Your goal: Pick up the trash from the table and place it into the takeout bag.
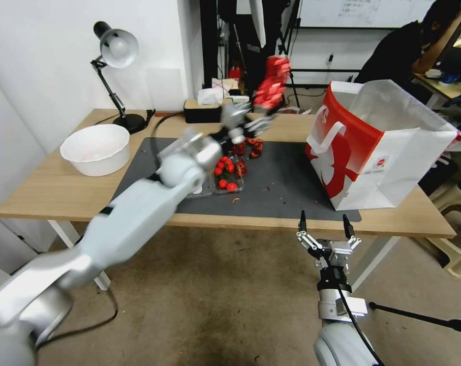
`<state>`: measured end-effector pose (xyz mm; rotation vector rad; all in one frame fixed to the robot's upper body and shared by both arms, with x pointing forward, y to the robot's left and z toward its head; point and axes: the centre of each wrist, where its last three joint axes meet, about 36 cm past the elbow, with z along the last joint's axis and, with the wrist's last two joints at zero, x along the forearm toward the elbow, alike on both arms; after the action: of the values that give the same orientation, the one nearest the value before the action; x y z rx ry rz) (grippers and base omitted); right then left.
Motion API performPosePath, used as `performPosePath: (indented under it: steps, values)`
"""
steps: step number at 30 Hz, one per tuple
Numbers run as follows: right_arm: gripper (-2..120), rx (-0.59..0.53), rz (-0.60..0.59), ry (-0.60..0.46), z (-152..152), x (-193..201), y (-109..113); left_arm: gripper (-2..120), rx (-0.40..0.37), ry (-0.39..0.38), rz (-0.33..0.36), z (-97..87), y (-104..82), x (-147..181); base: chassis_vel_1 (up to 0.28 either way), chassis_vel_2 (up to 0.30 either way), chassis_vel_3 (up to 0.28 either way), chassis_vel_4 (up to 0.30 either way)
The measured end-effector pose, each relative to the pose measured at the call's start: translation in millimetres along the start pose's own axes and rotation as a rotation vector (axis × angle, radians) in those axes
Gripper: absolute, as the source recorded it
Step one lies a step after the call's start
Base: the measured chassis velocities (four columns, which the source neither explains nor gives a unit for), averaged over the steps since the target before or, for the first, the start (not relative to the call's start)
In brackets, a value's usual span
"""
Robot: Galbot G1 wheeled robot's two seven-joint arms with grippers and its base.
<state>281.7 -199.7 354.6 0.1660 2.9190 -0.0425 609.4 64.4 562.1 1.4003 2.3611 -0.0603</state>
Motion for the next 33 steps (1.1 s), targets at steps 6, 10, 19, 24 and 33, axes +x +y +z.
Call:
performPosePath:
  steps: [6,10,19,24,33]
  values:
    - [100,0.008,0.01,-0.003,0,-2,-3,49,-0.003,0.032,0.085,-6.7,-15.6,-62,0.0,0.0,0.0,0.0]
    - [100,0.009,0.014,-0.009,-1,-4,-4,49,-0.008,0.061,0.12,-1.4,-24.8,-85,0.0,0.0,0.0,0.0]
    - [100,0.003,0.022,-0.012,0,-6,-3,49,-0.014,0.087,0.19,15.9,-57.5,-131,0.0,0.0,0.0,0.0]
    - [100,0.001,0.024,-0.012,0,-6,-3,49,-0.027,0.09,0.183,20.3,-59.0,-136,0.0,0.0,0.0,0.0]
    - [100,-0.002,0.026,-0.017,-1,-5,-4,77,-0.049,0.094,0.143,15.7,-55.1,-139,0.0,0.0,0.0,0.0]
